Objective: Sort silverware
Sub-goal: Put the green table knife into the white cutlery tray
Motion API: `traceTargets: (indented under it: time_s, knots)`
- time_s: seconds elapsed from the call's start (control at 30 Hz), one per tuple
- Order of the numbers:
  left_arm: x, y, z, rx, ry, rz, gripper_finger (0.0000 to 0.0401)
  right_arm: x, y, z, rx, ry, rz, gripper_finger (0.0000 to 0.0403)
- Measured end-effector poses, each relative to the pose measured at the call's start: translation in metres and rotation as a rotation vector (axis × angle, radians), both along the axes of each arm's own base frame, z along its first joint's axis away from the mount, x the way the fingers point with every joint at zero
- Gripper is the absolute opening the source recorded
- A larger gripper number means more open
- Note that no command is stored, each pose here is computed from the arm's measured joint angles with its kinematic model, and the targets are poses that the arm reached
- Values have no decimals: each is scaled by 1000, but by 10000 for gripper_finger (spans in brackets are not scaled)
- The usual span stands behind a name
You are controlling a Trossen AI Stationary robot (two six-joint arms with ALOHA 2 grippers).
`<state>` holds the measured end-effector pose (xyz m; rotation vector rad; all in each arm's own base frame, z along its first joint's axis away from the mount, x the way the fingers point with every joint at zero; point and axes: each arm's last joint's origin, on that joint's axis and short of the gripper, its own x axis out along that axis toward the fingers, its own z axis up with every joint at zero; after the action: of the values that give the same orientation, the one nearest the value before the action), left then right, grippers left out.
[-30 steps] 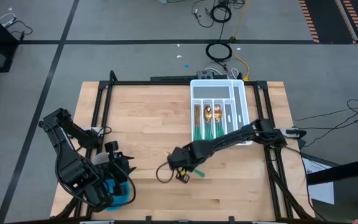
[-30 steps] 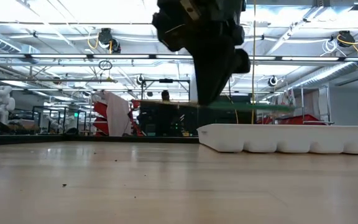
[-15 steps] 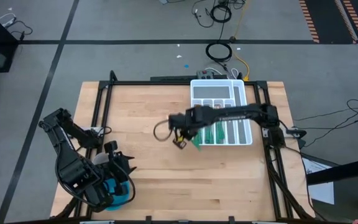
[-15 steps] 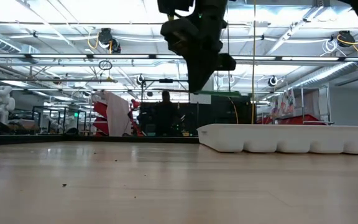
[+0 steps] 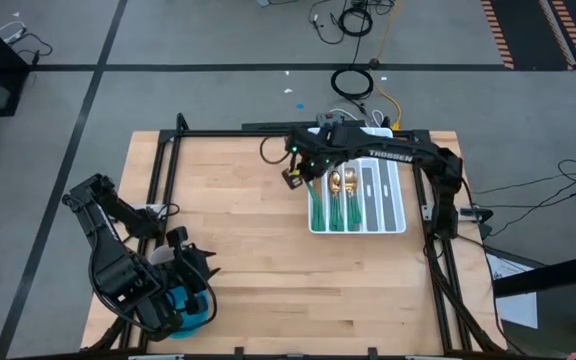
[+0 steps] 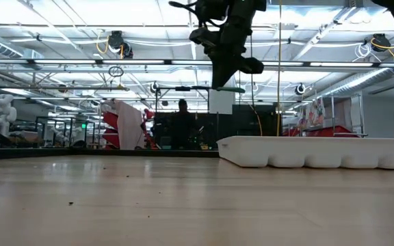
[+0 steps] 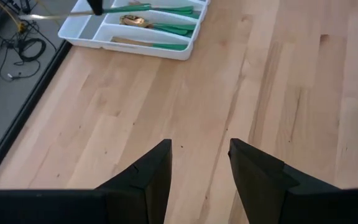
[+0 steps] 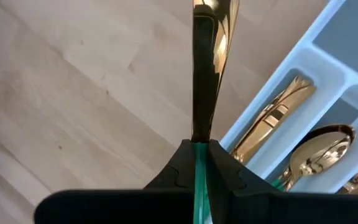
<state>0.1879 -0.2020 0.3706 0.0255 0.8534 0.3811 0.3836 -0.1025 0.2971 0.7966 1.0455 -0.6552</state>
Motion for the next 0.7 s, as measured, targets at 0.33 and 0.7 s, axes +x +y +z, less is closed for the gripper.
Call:
traceTargets:
  time_s: [0.33, 0.7]
  knots:
    - [0, 0, 0, -13, -12, 19, 169, -22, -25, 24, -6, -66, -99, 0]
    - [1, 1, 0, 5, -28, 23, 169, -108, -23, 99, -139, -101, -162, 0]
